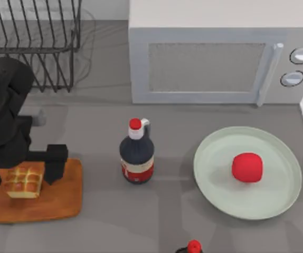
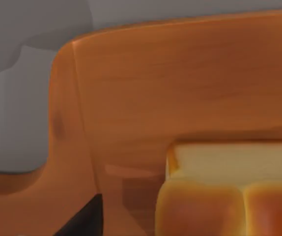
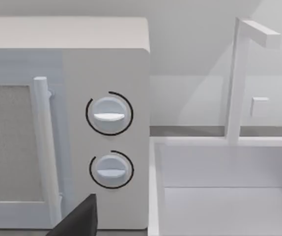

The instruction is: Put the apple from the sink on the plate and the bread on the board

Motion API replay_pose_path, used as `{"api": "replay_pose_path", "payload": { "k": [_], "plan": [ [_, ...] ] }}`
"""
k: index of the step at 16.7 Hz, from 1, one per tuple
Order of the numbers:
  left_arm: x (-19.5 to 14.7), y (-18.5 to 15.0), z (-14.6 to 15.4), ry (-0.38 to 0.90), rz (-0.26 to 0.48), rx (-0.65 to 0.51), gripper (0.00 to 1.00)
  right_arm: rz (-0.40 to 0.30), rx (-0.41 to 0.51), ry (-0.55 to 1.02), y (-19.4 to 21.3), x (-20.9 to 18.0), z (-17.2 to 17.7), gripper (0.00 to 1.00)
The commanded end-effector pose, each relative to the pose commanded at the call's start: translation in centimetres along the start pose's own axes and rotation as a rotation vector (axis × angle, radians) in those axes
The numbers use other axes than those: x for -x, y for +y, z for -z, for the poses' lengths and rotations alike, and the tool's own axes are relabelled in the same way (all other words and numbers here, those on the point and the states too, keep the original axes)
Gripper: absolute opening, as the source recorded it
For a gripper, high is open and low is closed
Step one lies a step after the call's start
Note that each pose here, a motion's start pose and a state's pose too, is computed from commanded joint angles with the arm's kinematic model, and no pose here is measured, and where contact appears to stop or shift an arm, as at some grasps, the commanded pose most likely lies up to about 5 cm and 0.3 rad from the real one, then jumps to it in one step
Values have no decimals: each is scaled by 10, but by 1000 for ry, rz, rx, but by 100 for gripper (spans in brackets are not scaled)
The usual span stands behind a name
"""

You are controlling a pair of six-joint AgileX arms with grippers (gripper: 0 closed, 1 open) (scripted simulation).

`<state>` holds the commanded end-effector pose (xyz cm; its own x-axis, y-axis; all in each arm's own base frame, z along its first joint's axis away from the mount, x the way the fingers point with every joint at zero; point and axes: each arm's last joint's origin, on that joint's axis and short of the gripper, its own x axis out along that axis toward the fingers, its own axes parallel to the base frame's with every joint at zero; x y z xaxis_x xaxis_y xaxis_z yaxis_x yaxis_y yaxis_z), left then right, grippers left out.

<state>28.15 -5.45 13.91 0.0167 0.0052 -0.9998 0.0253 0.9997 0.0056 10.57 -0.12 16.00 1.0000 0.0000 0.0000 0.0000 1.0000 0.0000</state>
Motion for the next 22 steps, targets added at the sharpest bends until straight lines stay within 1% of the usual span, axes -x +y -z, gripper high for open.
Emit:
{"api": "replay_pose_path", "payload": {
  "k": [2,4,7,9,12,15,19,22],
  "plan": [
    [0,0,0,-1,0,0,100,0,0,0,0,0,0,100],
    [7,1,0,-42,7,-2,100,0,0,0,0,0,0,100],
    [24,5,10,-160,27,-5,100,0,0,0,0,0,0,100],
    [36,11,24,-262,41,-4,100,0,0,0,0,0,0,100],
    [50,21,56,-441,59,0,100,0,0,0,0,0,0,100],
    [56,31,95,-645,66,4,100,0,0,0,0,0,0,100],
    [47,40,141,-948,56,10,100,0,0,0,0,0,0,100],
    [36,44,162,-1186,36,15,100,0,0,0,0,0,0,100]
  ]
}}
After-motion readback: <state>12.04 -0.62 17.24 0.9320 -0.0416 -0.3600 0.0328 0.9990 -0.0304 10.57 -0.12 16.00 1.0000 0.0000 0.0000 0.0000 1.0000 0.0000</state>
